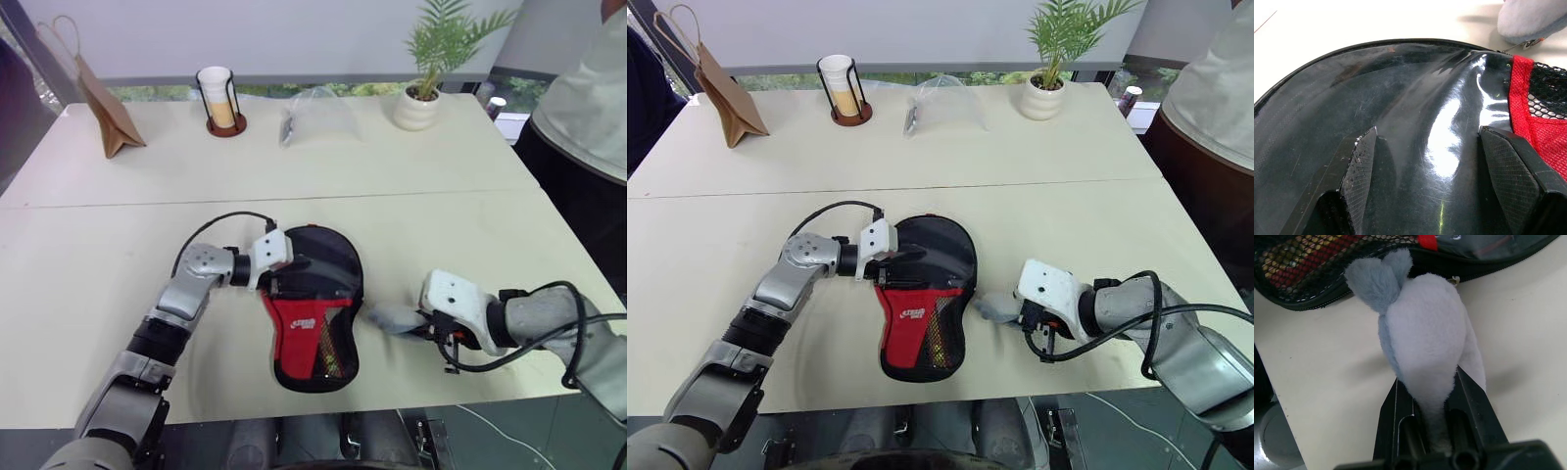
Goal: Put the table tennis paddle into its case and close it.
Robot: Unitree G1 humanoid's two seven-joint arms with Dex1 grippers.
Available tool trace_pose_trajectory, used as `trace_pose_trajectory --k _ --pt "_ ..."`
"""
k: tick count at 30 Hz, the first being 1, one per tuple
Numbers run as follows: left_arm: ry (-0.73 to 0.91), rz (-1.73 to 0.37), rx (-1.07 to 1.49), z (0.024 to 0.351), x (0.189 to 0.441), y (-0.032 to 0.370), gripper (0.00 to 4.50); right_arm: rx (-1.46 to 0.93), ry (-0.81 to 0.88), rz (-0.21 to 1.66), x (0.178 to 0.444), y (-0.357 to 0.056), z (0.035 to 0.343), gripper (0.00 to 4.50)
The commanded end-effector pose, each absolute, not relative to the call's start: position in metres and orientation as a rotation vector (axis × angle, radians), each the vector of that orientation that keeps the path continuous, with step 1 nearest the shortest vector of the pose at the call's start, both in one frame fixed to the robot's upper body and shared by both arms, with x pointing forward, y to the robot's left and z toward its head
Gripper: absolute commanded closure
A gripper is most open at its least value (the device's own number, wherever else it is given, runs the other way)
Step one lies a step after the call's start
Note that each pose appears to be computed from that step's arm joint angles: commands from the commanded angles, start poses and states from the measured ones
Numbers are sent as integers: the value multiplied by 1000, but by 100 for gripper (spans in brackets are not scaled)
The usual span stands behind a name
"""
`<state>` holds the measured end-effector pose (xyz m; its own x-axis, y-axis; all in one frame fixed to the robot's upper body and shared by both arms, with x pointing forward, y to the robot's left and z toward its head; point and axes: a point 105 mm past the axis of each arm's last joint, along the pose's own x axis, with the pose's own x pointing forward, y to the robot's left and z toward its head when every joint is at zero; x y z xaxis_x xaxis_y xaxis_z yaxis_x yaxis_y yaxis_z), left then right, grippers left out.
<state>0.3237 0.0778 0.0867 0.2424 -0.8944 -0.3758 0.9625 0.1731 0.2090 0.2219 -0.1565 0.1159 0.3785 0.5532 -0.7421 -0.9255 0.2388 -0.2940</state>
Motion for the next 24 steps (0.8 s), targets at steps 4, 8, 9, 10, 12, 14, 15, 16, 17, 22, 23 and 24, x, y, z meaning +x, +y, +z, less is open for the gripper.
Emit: trace_pose_trajectory --k 4,8,9,10,12,14,15,16,17,22,23,24 --pt "334 -1289 452 56 321 95 104 -786 468 1182 222 -137 119 446" --pt "343 -1296 455 56 320 97 104 -831 433 1279 219 -126 121 446" --pt "345 -1297 456 56 320 97 104 -830 435 1293 219 -125 121 446" --pt "346 -1298 456 56 320 97 104 -819 440 1315 218 -123 122 446" --pt "348 -1298 457 55 319 97 104 -807 461 1370 214 -120 120 446" --pt "350 -1299 459 54 318 97 104 -825 481 1406 212 -121 116 446" --pt "352 -1300 460 54 318 97 104 -837 491 1417 211 -122 114 446" --pt "353 -1300 461 54 317 97 104 -837 502 1431 210 -122 112 446" --pt "353 -1300 461 54 317 97 104 -834 508 1440 209 -123 111 446" --pt "357 -1299 463 54 315 97 104 -832 541 1485 203 -128 106 446" --pt "358 -1298 463 53 314 98 104 -835 547 1492 201 -129 105 446" --pt "358 -1298 463 53 314 98 104 -839 553 1497 200 -130 104 446"
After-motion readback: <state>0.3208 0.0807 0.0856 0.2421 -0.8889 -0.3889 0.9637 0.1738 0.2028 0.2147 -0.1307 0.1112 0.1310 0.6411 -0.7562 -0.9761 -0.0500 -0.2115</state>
